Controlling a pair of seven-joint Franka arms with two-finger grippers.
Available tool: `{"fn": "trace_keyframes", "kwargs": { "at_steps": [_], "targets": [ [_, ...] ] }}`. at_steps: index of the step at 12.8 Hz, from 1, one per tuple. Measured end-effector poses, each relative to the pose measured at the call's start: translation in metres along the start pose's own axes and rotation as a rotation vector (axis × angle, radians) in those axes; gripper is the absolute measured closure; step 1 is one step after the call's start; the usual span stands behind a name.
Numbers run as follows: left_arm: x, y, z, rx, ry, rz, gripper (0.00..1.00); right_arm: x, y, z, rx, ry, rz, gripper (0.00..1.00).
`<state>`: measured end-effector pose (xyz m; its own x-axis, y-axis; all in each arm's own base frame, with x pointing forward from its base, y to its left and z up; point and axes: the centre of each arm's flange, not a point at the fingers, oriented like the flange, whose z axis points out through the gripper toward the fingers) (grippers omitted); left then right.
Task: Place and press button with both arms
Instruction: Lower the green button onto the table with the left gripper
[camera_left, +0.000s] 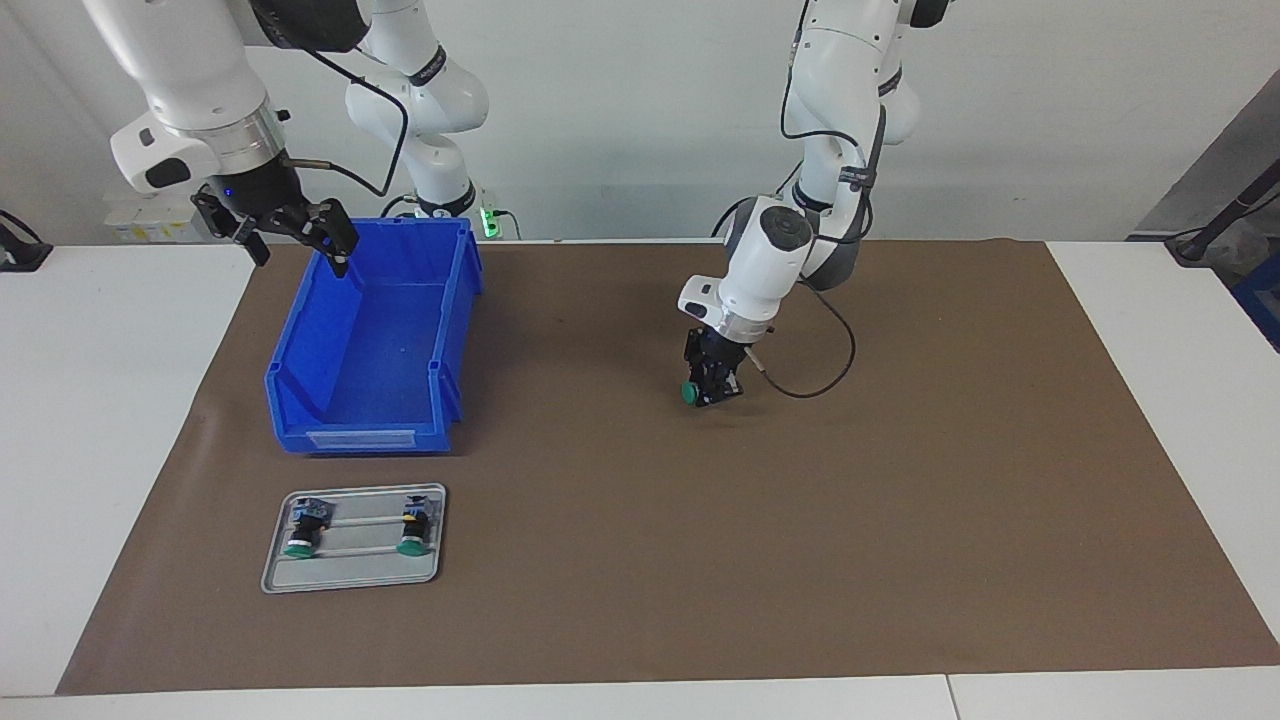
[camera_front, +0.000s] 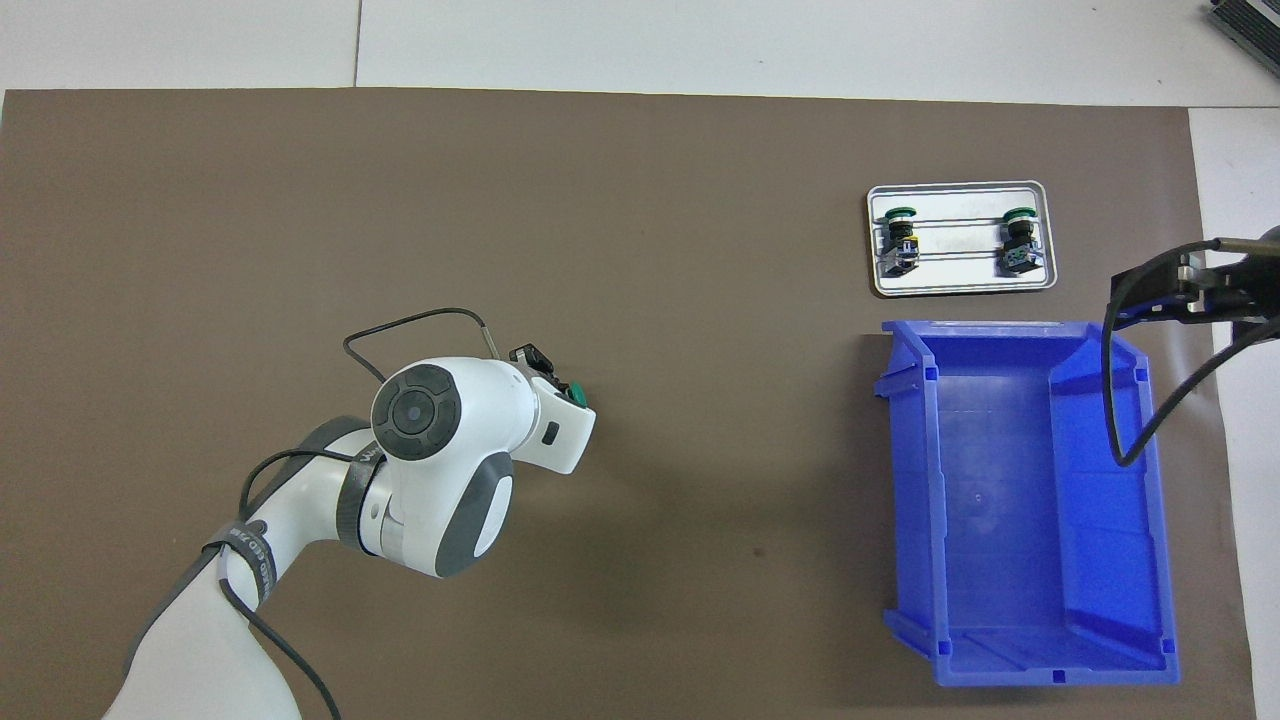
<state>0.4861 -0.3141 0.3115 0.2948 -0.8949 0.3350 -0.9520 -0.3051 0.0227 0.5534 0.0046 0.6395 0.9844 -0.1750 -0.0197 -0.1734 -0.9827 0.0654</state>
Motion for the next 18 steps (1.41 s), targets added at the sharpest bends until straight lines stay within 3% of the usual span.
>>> {"fn": "trace_keyframes", "kwargs": {
  "at_steps": [3,8,12,18],
  "targets": [
    [-0.006,-0.004,-0.003,-0.059,0.162,-0.01,0.67,0.0,0.0,0.0,0.0,0.0,0.0,0.0],
    [-0.021,-0.003,-0.006,-0.071,0.387,-0.024,0.67,0.0,0.0,0.0,0.0,0.0,0.0,0.0],
    [-0.057,0.008,0.003,-0.054,0.499,-0.009,0.67,0.0,0.0,0.0,0.0,0.0,0.0,0.0],
    [-0.103,0.015,-0.012,-0.125,0.65,0.005,0.67,0.0,0.0,0.0,0.0,0.0,0.0,0.0]
  ]
}}
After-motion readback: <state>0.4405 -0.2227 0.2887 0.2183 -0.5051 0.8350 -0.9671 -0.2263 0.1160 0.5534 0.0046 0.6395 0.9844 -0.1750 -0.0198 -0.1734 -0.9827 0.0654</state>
